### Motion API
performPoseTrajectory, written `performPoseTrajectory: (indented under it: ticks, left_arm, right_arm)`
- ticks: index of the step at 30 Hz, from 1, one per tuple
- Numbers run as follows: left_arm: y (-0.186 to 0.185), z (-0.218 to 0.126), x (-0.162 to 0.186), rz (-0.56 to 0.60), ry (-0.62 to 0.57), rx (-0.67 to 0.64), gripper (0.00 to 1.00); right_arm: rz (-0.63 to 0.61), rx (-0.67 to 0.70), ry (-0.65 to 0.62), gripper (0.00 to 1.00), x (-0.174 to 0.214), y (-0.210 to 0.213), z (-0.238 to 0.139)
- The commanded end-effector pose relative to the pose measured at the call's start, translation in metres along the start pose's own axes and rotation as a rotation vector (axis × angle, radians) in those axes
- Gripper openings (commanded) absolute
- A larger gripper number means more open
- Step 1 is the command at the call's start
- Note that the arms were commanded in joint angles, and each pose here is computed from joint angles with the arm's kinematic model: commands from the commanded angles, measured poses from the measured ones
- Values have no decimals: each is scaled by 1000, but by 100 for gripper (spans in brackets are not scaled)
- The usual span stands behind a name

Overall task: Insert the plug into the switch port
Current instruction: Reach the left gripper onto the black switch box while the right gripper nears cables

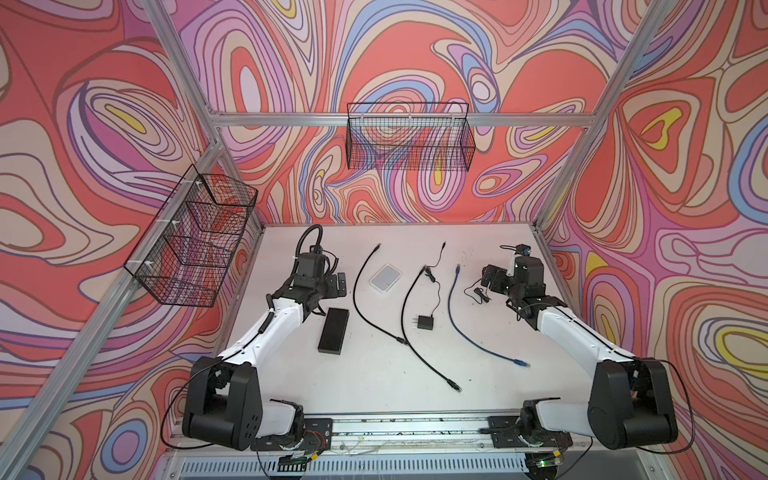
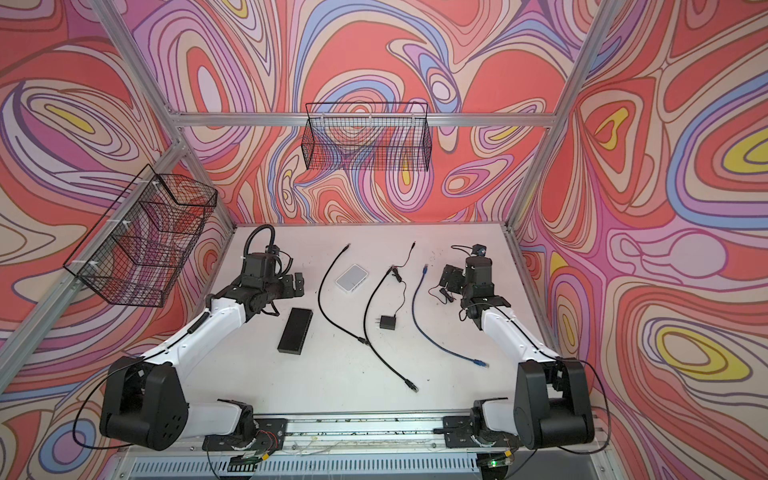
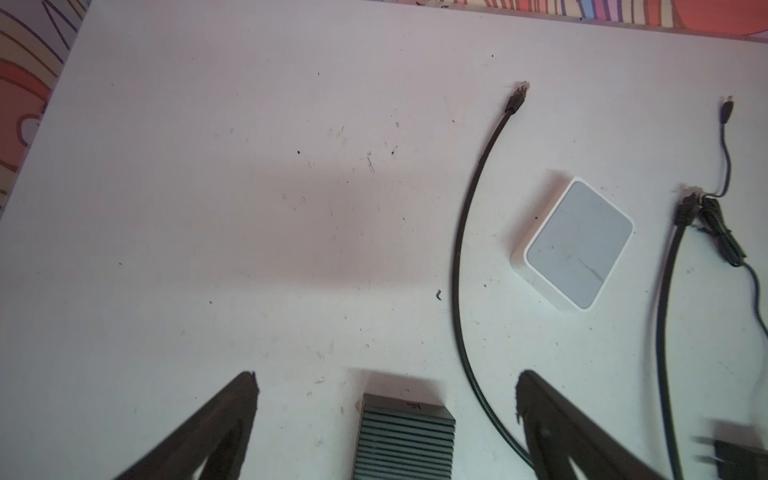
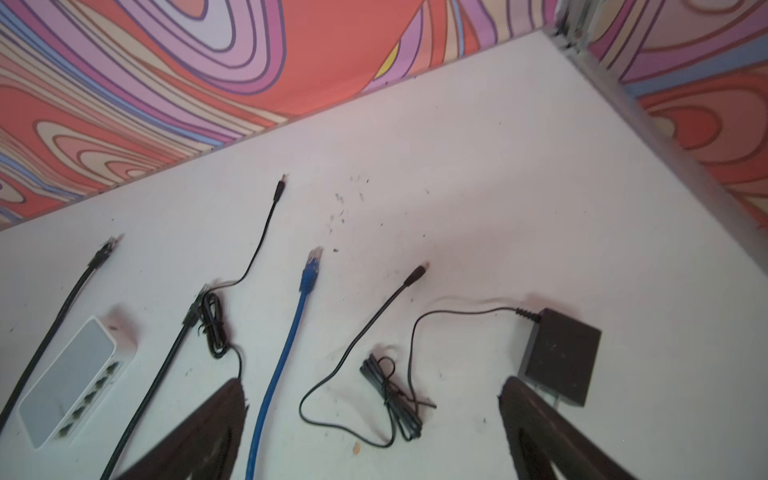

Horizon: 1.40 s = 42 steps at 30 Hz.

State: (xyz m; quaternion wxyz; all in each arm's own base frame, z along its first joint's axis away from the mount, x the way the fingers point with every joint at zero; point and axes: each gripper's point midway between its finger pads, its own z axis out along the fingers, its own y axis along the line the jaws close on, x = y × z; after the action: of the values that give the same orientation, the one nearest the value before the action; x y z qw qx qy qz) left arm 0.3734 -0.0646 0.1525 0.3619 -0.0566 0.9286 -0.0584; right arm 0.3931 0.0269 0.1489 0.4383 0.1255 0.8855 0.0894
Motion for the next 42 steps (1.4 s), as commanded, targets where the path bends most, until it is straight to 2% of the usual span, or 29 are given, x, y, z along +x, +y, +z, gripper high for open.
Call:
performPoseTrajectory:
  ticks: [1, 6, 11, 14, 26, 42]
  left_arm:
    - [1, -20, 67, -124, 259, 10, 100]
    - [4, -34, 90, -219, 229, 41, 100]
    - [5, -30, 116, -258, 319, 38, 100]
    - [3, -23, 128, -250, 383, 39, 100]
    - [7, 3, 147, -211, 485, -15, 100]
    - [21, 23, 166, -132, 554, -127, 100]
  right_arm:
    - [26, -47, 185, 98, 38, 11, -14]
    - [23, -92, 252, 99, 58, 22, -22]
    - [-17, -104, 306, 99, 77, 41, -30]
    - [-21, -117, 313, 98, 82, 52, -33]
    - [4, -136, 357, 98, 99, 59, -35]
    - [-11, -136, 385, 94, 106, 60, -27]
